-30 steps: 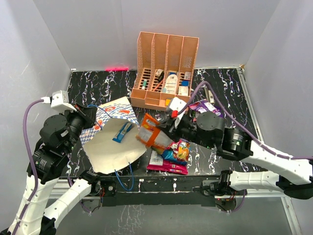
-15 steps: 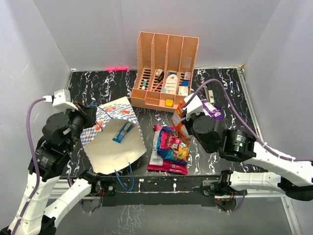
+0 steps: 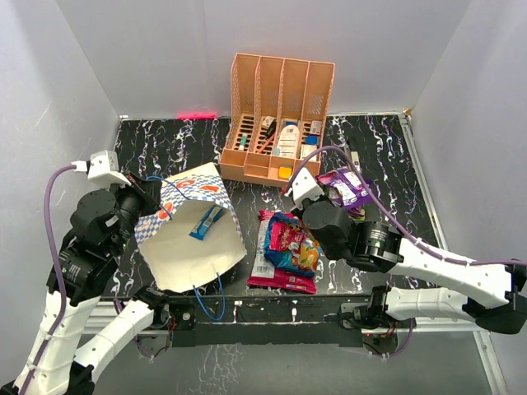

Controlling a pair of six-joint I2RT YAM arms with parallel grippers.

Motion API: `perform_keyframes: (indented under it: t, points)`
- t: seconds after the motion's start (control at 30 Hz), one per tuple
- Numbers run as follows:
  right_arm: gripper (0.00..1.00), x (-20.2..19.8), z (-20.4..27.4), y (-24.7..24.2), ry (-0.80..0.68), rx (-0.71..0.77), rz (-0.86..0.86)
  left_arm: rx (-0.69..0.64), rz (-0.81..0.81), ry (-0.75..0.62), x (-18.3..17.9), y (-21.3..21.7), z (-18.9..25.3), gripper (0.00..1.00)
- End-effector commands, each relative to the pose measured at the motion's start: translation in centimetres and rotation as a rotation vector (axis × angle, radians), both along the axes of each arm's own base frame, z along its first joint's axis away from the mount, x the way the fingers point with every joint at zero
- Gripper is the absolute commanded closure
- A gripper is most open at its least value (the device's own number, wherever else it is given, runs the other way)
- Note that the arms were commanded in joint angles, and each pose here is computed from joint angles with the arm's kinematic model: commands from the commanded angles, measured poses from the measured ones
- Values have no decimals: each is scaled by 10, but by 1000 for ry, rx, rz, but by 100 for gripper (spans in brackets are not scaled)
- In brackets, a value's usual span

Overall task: Take the snacks out of the paper bag
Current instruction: Place the snack at the center of the board.

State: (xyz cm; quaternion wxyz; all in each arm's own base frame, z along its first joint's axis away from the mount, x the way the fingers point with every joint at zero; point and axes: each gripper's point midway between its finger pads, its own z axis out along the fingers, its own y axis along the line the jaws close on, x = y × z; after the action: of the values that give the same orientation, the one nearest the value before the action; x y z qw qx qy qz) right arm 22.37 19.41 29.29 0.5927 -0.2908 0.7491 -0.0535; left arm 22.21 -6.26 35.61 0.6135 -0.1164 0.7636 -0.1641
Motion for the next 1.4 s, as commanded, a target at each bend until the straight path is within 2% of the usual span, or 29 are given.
perform_keyframes:
  t: [0.0, 0.4, 0.7, 1.13, 1.37]
  points:
    - [93, 8, 16, 6, -54, 66, -17, 2, 11, -43, -4, 5, 18, 100]
    - [93, 17, 5, 1, -65, -24, -23, -20, 4, -36, -8, 4, 14, 100]
    - [93, 20, -22, 25, -14, -25, 35, -17, 1, -30, -11, 5, 13, 100]
    - [93, 0, -61, 86, 175, 85, 252, -24, 22, -39, -16, 11, 15, 100]
    - [93, -10, -100, 112, 304, 193, 267, -27, 22, -33, -19, 12, 15, 100]
